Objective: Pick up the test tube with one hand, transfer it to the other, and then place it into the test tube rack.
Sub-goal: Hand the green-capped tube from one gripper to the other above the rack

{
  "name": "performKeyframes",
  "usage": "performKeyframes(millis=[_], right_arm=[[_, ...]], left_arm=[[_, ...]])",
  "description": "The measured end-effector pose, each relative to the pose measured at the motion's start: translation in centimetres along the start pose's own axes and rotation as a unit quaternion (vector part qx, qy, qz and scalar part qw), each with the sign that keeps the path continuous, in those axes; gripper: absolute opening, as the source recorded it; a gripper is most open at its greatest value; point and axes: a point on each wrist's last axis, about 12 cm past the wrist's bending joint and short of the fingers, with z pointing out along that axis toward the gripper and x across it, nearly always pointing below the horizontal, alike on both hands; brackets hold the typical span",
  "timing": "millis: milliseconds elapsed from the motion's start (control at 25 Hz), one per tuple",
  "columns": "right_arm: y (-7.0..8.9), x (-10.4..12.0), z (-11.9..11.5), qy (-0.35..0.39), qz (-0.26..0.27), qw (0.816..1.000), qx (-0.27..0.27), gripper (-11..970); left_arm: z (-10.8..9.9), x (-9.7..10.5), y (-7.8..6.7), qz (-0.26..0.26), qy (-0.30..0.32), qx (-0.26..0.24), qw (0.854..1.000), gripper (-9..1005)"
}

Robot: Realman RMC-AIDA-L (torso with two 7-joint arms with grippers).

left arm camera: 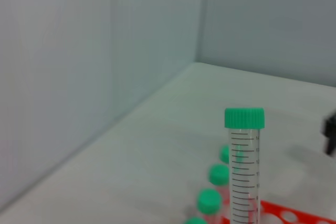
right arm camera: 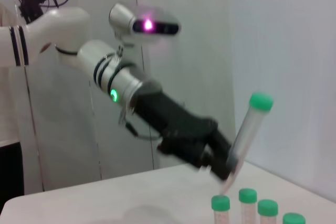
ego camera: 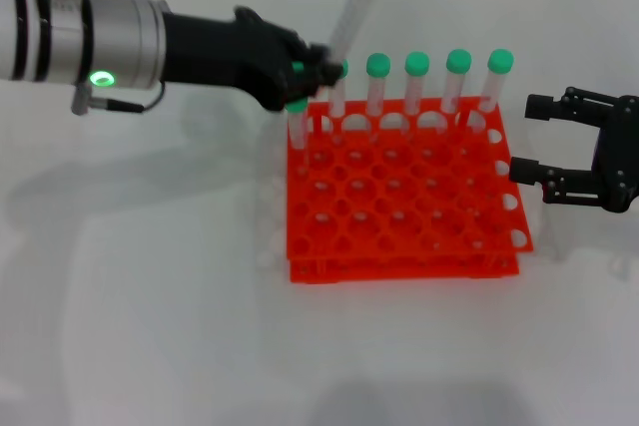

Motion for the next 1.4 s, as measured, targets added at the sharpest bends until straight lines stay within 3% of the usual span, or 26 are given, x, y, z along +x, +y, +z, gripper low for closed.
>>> performKeyframes(millis=[320, 560, 760, 920, 1400], right_arm=[[-0.4, -0.8, 0.2, -0.009, 0.017, 1.0, -0.007, 736], [-1.0, -1.5, -0.1, -0.026, 0.041, 0.999, 0.003, 734], [-1.3, -1.9, 0.3, -0.082, 0.075, 0.994, 0.014, 733], [-1.0, -1.6, 1.7, -0.125, 0.098, 0.987, 0.012, 731], [0.7, 0.1, 6.9, -0.176, 0.072, 0.981, 0.029, 727]], left_arm=[[1.7, 1.5, 0.8, 0.011, 0.007, 0.065, 0.998, 191], [1.3, 1.5, 0.6, 0.027, -0.018, 0.092, 0.995, 191], [1.4, 1.5, 0.5, 0.033, -0.021, 0.095, 0.995, 191], [1.6, 1.5, 0.4, 0.036, -0.021, 0.095, 0.995, 191], [2.6, 1.4, 0.1, 0.046, -0.023, 0.089, 0.995, 191]])
